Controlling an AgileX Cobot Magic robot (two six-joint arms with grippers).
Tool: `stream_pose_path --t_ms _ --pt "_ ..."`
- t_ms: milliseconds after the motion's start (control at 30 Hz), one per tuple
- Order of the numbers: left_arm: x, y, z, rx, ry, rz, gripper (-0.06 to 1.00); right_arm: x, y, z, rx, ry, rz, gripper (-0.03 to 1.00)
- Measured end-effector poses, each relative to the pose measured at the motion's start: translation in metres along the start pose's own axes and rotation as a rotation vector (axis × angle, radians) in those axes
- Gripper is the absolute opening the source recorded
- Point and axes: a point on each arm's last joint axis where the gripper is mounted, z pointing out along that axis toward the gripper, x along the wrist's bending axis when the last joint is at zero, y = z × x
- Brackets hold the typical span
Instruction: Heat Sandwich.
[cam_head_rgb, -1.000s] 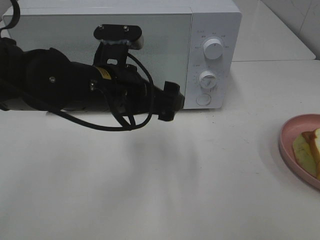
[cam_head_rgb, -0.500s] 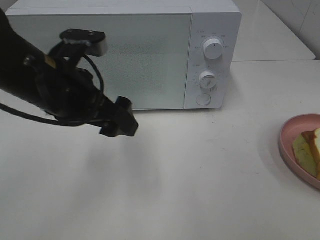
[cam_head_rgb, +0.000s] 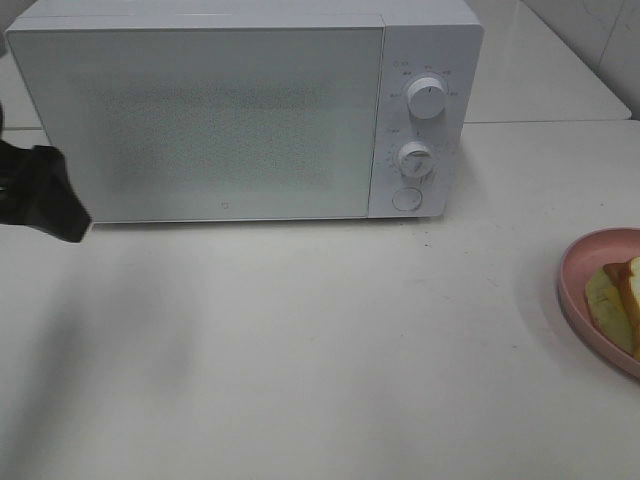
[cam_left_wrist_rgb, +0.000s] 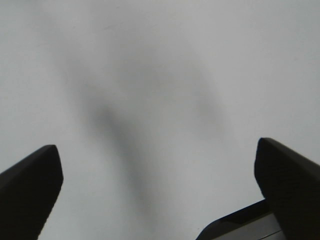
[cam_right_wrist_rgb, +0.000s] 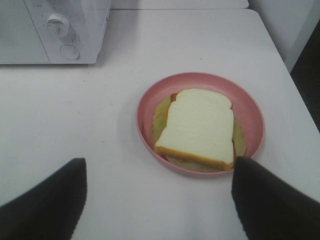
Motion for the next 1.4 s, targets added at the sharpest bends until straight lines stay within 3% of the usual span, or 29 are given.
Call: stream_pose_path --t_ms 267,300,433,767,1200,1400 --pt "0.045 -0.02 -0.028 0.051 0.101 -0.139 0.99 0.0 0.0 0.0 0.0 0.0 0.0 0.77" --pt "0.055 -0.027 -0.035 0.06 0.115 -0.199 0.99 0.0 0.0 0.0 0.0 0.0 0.0 0.77" --pt "0.062 -0.036 -0.047 0.06 0.131 -0.257 0.99 0.0 0.0 0.0 0.0 0.0 0.0 0.77" --pt "0.045 -0.069 -0.082 -0.017 0.174 -0.269 0.99 0.0 0.0 0.0 0.0 0.0 0.0 0.77" --pt "0.006 -0.147 -0.118 -0.296 0.275 -0.23 0.99 0.0 0.0 0.0 0.0 0.0 0.0 0.77" --pt "-0.002 -0.173 -0.113 -0.371 0.295 -0.216 0.99 0.0 0.0 0.0 0.0 0.0 0.0 0.77"
